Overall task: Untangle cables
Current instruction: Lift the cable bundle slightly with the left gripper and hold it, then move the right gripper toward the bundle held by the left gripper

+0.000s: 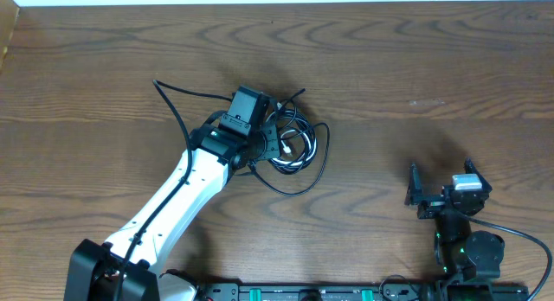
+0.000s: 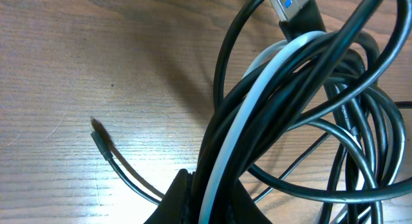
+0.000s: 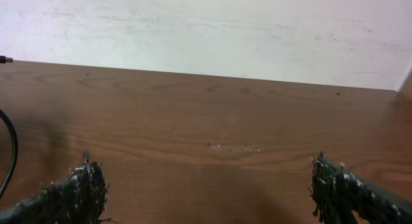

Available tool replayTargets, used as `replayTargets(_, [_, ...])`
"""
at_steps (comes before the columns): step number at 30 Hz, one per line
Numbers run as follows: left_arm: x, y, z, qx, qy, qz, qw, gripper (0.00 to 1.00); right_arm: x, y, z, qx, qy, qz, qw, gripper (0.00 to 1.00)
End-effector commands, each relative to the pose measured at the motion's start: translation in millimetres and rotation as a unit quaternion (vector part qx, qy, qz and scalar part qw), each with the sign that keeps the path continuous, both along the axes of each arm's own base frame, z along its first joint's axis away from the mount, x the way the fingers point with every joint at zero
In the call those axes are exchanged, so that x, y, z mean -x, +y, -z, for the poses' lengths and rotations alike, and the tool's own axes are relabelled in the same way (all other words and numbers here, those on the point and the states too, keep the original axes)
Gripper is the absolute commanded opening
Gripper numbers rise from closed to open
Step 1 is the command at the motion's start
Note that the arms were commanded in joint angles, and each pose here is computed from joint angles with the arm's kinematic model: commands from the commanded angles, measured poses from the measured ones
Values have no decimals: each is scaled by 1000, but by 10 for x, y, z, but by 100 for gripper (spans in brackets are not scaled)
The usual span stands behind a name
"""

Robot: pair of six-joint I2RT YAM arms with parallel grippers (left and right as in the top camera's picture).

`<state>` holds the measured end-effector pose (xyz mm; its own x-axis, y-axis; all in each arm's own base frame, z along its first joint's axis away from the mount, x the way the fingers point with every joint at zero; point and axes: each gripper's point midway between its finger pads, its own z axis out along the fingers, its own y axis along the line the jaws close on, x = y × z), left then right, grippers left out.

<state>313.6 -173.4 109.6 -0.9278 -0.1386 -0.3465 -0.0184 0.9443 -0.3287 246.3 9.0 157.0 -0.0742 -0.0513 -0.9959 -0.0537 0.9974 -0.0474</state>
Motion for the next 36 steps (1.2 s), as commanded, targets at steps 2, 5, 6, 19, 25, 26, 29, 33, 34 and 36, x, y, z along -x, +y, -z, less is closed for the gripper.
replayTargets(2, [17, -26, -41, 9, 0, 2, 1000, 8, 1, -28, 10, -6, 0, 7, 1000, 99])
replayTargets(5, [42, -15, -26, 7, 5, 2, 1000, 8, 1, -28, 10, -6, 0, 8, 1000, 99])
replayTargets(6, [52, -10, -21, 5, 8, 2, 1000, 8, 1, -28, 10, -6, 0, 7, 1000, 99])
replayTargets(19, [189, 57, 52, -10, 39, 2, 999, 8, 1, -28, 10, -6, 0, 7, 1000, 99])
replayTargets(25, [220, 72, 67, -13, 46, 2, 999, 8, 14, 140, -12, -53, 1, -38, 998, 99])
replayTargets(26, [219, 71, 66, -13, 46, 2, 999, 8, 18, 173, -17, -83, 3, -46, 995, 99])
replayTargets(29, [205, 65, 60, -11, 42, 2, 999, 8, 32, 259, -21, -226, 23, -59, 972, 99])
replayTargets(33, [204, 64, 59, -11, 42, 2, 999, 8, 72, 420, -42, -416, 64, -86, 903, 99])
replayTargets(34, [204, 64, 59, -11, 42, 2, 999, 8, 72, 419, -44, -432, 66, -84, 895, 99])
replayTargets(36, [204, 64, 59, -11, 42, 2, 999, 8, 69, 412, -44, -439, 67, -81, 892, 99])
